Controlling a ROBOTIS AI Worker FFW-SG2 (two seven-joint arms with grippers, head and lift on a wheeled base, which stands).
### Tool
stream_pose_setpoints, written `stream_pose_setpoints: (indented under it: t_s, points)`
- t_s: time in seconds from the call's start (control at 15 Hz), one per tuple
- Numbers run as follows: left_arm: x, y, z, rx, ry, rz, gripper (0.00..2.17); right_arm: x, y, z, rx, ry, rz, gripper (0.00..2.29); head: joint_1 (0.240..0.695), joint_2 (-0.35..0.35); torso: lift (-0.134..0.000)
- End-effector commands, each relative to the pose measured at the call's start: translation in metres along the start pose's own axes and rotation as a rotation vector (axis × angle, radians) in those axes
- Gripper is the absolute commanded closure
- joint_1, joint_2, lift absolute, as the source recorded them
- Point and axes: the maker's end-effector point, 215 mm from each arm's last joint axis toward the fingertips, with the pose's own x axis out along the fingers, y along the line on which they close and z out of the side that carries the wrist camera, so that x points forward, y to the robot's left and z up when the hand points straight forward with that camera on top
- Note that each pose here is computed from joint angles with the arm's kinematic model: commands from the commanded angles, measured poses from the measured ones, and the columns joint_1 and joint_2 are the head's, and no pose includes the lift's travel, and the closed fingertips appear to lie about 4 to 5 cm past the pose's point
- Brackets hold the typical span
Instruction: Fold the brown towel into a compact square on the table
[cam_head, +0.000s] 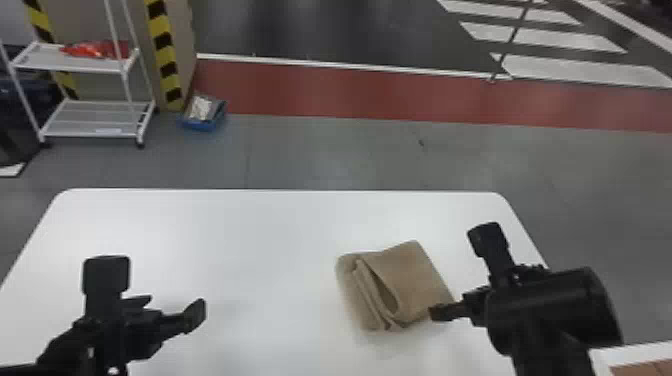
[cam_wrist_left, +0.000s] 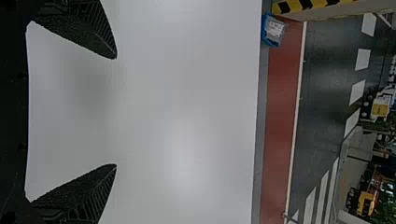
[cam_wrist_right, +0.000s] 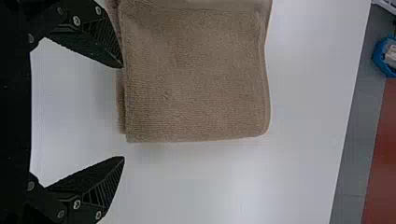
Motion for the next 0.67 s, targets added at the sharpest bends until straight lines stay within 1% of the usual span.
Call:
stream_pose_setpoints:
  t_s: [0.0,0.13,0.27,0.33,0.4,0.47,0.6]
  points:
    - [0.0,0.0,-0.002,-0.001,0.002,-0.002,0.04,0.007,-0.001,0.024,0.009,0.012,-0.023,0.21,0.695,-0.175,0.0]
    - [-0.001,-0.001,-0.001,0.0,0.001,-0.003,0.04,0.009,0.002,0.036,0.006,0.02,-0.04,0.21,0.695,-0.172,0.0]
    - [-0.003,0.003,-0.005,-0.005,0.004,0.002,0.04,0.008,0.012,0.026,0.016,0.035,-0.017,0.21,0.695,-0.165,0.0]
    - [-0.004,0.006,-0.008,-0.009,0.007,0.007,0.04,0.005,0.013,0.022,0.016,0.025,-0.015,0.21,0.695,-0.159,0.0]
    - [-0.005,0.008,-0.01,-0.013,0.008,0.01,0.04,-0.004,0.015,0.023,0.018,0.002,-0.003,0.22,0.695,-0.149,0.0]
    - [-0.006,0.009,-0.01,-0.014,0.008,0.011,0.04,-0.008,0.017,0.014,0.021,0.0,0.017,0.22,0.695,-0.144,0.0]
    - [-0.005,0.009,-0.01,-0.014,0.008,0.008,0.04,-0.025,0.014,-0.007,0.031,-0.022,0.033,0.21,0.695,-0.136,0.0]
